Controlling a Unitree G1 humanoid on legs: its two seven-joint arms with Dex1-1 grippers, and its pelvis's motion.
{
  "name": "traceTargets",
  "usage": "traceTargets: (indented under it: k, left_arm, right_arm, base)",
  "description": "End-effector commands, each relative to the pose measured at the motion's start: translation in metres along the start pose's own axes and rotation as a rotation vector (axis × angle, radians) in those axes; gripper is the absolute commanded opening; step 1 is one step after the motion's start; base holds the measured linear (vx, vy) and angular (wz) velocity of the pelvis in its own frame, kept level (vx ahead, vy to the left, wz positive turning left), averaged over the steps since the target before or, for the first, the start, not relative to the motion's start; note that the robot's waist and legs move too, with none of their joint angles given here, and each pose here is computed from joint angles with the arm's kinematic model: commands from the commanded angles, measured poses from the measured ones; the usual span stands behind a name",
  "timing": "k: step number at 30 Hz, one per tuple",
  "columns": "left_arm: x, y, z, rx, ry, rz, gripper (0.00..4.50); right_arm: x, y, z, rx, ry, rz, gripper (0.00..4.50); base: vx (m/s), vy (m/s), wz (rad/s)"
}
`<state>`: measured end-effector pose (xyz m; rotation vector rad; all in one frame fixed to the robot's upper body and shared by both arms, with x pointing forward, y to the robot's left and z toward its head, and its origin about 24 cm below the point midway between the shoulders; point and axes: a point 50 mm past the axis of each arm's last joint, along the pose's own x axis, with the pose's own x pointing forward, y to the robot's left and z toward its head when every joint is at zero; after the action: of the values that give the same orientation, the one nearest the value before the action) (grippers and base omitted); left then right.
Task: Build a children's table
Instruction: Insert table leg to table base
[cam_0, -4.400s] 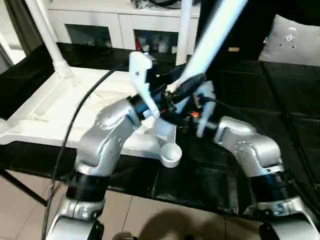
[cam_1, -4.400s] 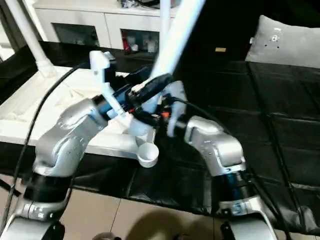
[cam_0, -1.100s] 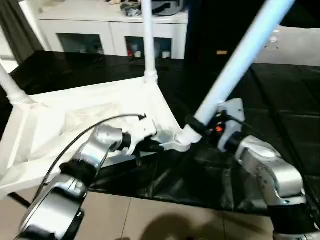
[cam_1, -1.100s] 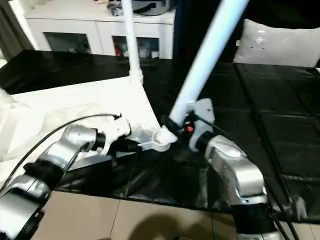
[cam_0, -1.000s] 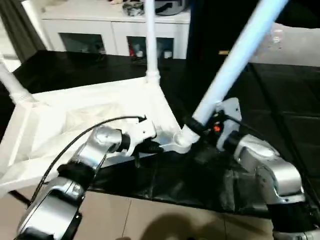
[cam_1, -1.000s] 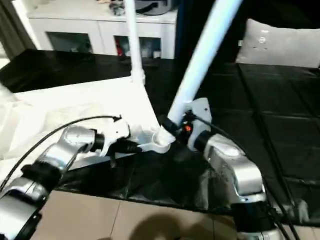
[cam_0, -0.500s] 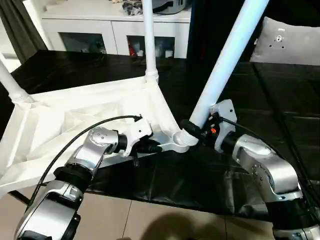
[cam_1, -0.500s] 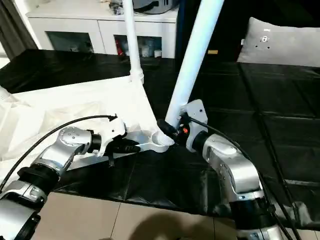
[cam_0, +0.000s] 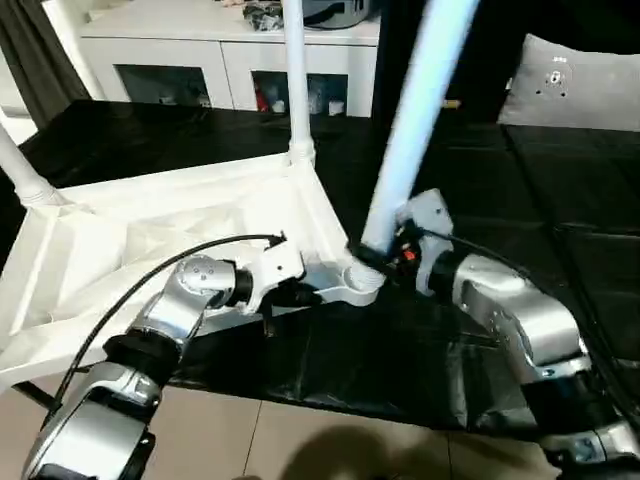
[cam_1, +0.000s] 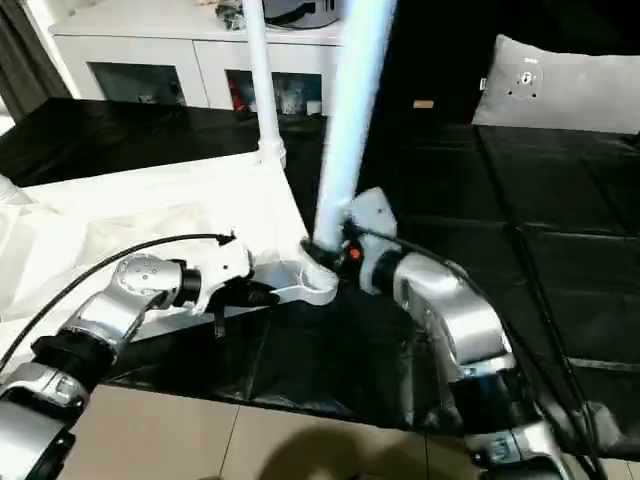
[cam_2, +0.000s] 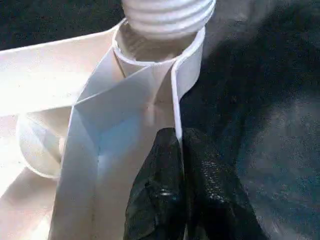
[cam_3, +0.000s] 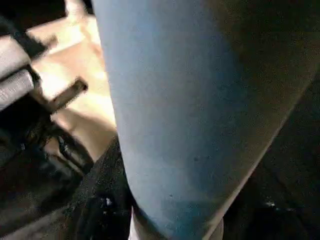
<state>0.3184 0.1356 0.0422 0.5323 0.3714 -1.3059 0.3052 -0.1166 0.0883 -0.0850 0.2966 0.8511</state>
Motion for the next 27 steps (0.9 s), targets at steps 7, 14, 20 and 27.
traceTargets:
  k: [7,14,20,27]
  left_arm:
    - [-0.0048,-0.0174,-0.0140,0.031,0.105,-0.176,0.00]
    - [-0.0080,-0.0171,-0.0120,0.056,0.120,-0.191,0.00]
    - [-0.0084,-0.0161,-0.0117,0.062,0.124,-0.182,0.00]
    - [-0.0082,-0.0169,-0.0108,0.066,0.116,-0.183,0.00]
  right_arm:
    - [0.0056,0.0010,-0.0035,-0.005,0.091,0.059,1.90]
    - [0.0059,0.0047,-0.0048,0.029,0.123,0.133,1.90]
    - [0.0034,0.0064,0.0004,0.014,0.131,0.179,1.90]
    - [0.0047,0.0058,-0.0010,0.013,0.166,0.193,1.90]
  base:
    - [0.000,0.000,0.00]
    - [0.000,0.000,0.00]
    - [0.000,0.000,0.00]
    - [0.000,0.000,0.00]
